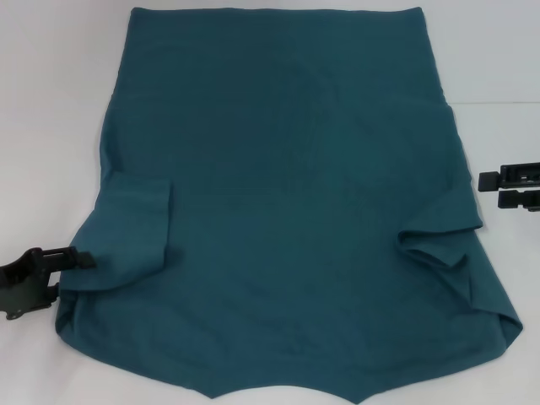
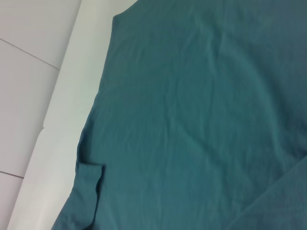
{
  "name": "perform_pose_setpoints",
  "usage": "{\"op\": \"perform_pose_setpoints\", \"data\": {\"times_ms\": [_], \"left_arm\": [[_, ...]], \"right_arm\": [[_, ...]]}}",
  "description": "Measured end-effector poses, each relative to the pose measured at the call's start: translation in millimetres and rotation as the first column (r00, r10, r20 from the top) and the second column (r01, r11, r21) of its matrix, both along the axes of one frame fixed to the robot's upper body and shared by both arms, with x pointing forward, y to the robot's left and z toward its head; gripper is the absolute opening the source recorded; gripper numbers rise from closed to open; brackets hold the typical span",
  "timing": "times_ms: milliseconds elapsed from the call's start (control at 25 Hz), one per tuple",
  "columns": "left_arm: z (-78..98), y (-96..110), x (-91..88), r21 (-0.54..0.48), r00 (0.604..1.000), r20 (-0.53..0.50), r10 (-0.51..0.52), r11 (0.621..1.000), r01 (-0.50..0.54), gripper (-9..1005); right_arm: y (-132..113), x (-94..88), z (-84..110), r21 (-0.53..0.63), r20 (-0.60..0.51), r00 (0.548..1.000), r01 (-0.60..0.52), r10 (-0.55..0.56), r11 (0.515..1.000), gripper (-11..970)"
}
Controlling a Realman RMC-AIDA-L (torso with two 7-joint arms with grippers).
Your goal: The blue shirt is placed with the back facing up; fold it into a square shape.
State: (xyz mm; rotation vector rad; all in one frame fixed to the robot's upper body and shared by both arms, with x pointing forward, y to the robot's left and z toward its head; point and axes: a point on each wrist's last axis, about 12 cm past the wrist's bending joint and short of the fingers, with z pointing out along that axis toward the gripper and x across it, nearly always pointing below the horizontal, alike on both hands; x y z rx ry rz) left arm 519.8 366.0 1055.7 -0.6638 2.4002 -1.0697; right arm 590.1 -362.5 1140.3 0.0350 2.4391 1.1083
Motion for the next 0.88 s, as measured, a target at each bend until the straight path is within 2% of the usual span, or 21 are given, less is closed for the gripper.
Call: {"op": "perform_pose_setpoints", "data": {"times_ms": [560,760,880], "left_arm": [[8.2,-4,2.8,-0.006,0.998,0.021,-0.059,0.998,0.059,446],[9.4,-5,2.2,-0.01,0.997,0.027,-0.073,0.997,0.073,213],[12.8,-5,3.6,-0.018,0.995,0.042,-0.089,0.996,0.09,109]], "right_arm": [[-1,-0.9,-0.4,0.003,-0.002,1.0,0.003,-0.003,1.0,697],[0,-0.6,-0.1,0.004,-0.001,1.0,0.001,-0.001,1.0,696],[0,-0.9,-0.2,0.004,-0.002,1.0,0.001,-0.001,1.0,696]]}}
